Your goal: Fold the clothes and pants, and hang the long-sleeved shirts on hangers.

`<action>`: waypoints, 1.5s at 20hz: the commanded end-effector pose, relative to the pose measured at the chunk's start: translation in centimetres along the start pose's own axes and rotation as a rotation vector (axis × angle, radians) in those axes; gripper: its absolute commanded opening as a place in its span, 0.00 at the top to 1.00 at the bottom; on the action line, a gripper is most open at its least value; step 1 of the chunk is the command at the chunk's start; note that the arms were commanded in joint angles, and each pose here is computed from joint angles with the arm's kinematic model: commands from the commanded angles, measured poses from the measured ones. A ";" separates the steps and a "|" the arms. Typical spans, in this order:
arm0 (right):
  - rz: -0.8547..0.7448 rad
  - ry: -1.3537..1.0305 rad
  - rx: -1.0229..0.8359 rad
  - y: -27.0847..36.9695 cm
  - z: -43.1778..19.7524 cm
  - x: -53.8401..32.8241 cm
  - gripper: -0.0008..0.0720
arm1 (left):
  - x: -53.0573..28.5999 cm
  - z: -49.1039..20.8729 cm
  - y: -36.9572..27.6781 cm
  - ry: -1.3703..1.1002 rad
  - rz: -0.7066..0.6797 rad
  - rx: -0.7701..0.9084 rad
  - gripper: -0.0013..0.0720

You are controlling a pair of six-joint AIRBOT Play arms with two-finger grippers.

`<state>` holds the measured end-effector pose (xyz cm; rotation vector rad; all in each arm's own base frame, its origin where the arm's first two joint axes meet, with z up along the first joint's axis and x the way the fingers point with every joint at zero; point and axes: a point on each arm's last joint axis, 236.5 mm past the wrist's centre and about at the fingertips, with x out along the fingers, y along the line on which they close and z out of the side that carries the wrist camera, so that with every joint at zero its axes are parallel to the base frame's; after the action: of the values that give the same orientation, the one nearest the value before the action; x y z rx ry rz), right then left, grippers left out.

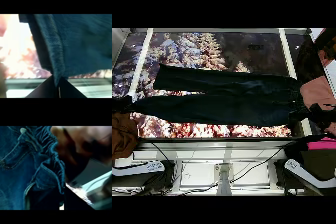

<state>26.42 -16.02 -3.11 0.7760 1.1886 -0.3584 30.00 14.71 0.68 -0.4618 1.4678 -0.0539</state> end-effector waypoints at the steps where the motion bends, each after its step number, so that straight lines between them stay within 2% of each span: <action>1: -0.067 -0.060 -0.016 -1.4 -0.5 -3.5 0.94 | -3.6 -1.4 2.0 -0.072 0.081 -0.111 0.95; 4: -0.036 -0.104 -0.007 0.1 -0.8 -5.3 0.94 | -5.9 -1.1 1.9 -0.166 0.106 -0.163 0.95; 7: 0.050 -0.213 0.042 2.2 1.4 -6.1 0.94 | -6.4 2.2 0.6 -0.301 0.040 -0.158 0.95; 10: 0.196 -0.397 0.213 4.7 5.9 -7.8 0.94 | -8.5 8.1 -1.7 -0.548 -0.106 -0.185 0.95; 13: 0.267 -0.528 0.330 5.4 9.0 -9.2 0.94 | -12.4 14.4 -3.9 -0.828 -0.276 -0.261 0.95; 21: 0.340 -0.576 0.404 11.2 12.7 -3.4 0.94 | -6.8 23.2 -10.4 -0.987 -0.216 -0.168 0.95; 26: 0.319 -0.504 0.655 9.3 13.4 3.3 0.94 | -2.7 26.1 -10.5 -1.041 -0.158 -0.197 0.95; 30: 0.318 -0.558 0.750 7.6 15.0 4.7 0.94 | -0.5 26.5 -8.9 -1.014 -0.137 -0.226 0.95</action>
<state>42.63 -19.03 -1.32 1.3179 0.4502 -0.6546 57.01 13.12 6.39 -0.6502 0.4531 0.1793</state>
